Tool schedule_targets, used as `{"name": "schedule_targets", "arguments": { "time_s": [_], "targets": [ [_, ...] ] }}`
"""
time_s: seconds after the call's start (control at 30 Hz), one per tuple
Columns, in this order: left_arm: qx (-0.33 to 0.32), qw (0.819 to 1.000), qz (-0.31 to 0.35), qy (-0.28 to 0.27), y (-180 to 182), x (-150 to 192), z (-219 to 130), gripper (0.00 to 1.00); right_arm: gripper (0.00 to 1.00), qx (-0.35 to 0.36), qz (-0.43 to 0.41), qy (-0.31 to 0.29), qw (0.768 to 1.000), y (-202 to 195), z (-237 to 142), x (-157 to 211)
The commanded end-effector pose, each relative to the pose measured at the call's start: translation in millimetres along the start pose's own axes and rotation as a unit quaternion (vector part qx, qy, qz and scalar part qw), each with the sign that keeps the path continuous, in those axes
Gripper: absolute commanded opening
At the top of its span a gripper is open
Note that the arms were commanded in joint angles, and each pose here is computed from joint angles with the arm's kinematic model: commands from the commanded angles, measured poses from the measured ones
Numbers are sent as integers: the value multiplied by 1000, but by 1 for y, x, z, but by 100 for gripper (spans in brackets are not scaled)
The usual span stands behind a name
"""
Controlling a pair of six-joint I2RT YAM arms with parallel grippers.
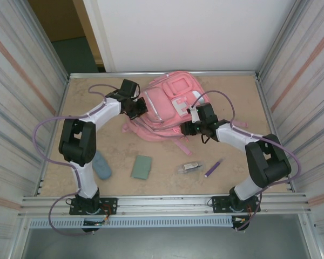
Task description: Pack the student bag
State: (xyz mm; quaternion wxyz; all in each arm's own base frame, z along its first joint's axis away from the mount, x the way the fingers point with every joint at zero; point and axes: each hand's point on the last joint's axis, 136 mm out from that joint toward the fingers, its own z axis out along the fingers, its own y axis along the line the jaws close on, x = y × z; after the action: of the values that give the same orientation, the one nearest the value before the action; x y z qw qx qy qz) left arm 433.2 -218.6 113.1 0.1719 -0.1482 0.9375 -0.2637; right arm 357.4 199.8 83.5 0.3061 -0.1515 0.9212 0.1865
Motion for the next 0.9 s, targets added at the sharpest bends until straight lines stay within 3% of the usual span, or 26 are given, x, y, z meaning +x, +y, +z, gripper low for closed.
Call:
{"name": "schedule_targets", "arguments": {
  "time_s": [0.0, 0.23, 0.53, 0.87],
  "targets": [
    [63, 997, 19, -39, -44, -12, -45, 0, 49, -12, 12, 33, 999, 8, 8, 6],
    [115, 993, 16, -29, -78, -11, -60, 0, 47, -30, 18, 46, 998, 25, 17, 3],
    [135, 990, 15, -29, -90, -9, -73, 0, 33, 86, 5, 25, 996, -9, 18, 2],
    [168, 985, 14, -21, -107, -7, -87, 0, 29, 88, -11, 17, 996, -7, 13, -4]
  ]
}}
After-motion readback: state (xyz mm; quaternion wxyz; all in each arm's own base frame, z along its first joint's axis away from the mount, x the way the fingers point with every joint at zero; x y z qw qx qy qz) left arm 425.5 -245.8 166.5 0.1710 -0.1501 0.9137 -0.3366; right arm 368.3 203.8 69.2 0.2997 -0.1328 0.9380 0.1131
